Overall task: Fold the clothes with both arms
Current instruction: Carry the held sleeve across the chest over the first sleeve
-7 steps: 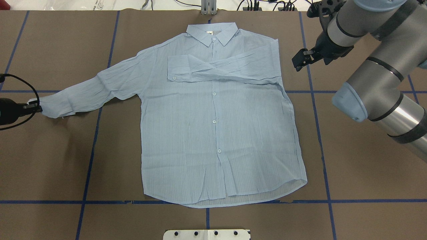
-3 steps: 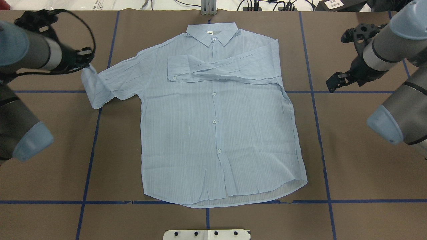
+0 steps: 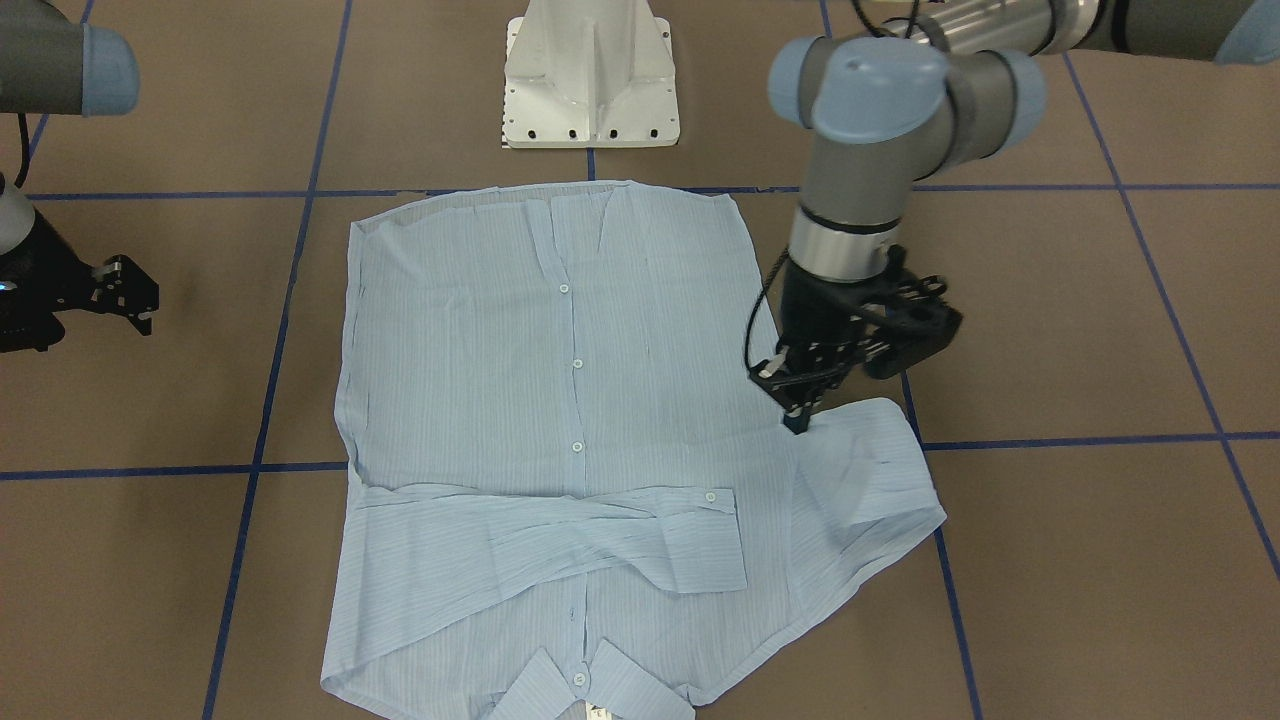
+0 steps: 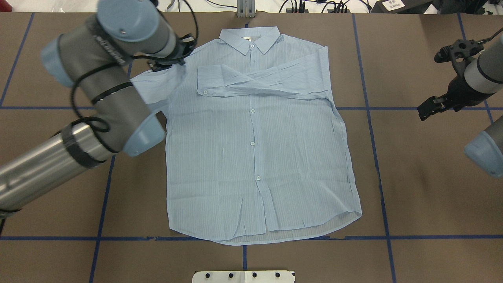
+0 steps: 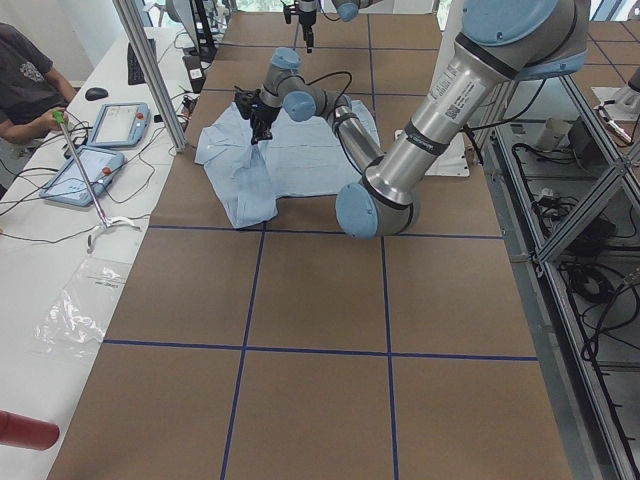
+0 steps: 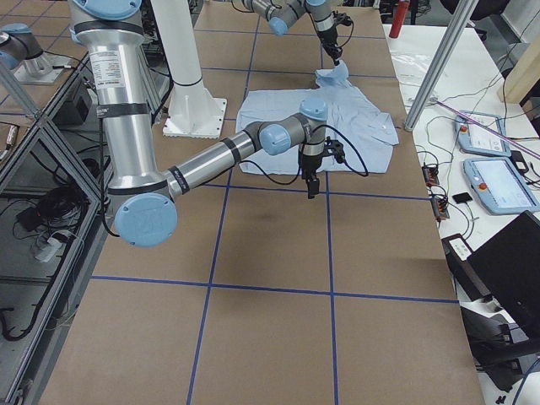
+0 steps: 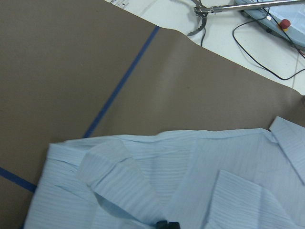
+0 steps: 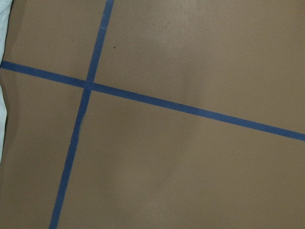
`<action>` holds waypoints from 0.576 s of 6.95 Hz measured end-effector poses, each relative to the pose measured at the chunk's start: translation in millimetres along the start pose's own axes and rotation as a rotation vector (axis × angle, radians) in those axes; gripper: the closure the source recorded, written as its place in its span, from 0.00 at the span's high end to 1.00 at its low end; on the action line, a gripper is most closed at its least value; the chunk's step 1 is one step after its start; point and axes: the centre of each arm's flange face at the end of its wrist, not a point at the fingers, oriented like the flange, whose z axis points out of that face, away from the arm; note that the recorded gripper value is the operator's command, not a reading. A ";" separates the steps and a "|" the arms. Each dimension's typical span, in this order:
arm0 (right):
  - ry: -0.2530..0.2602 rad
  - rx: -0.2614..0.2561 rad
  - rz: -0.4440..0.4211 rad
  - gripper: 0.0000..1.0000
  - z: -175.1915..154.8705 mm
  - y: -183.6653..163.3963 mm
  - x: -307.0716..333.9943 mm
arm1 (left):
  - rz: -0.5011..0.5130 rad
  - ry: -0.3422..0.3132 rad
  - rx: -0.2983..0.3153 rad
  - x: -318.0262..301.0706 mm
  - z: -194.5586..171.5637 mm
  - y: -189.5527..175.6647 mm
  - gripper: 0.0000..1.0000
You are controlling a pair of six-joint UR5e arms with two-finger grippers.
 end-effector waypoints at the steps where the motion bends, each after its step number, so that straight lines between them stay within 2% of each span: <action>1: -0.008 -0.006 0.002 1.00 0.3 1.5 3.6 | -0.064 0.021 -0.024 52.9 13.1 23.6 0.00; 2: -0.011 -0.010 0.005 1.00 1.4 1.5 4.8 | -0.117 0.047 -0.048 91.4 24.2 44.7 0.00; 4: -0.012 -0.014 0.008 1.00 3.3 0.9 5.6 | -0.201 0.094 -0.088 123.8 25.0 71.4 0.00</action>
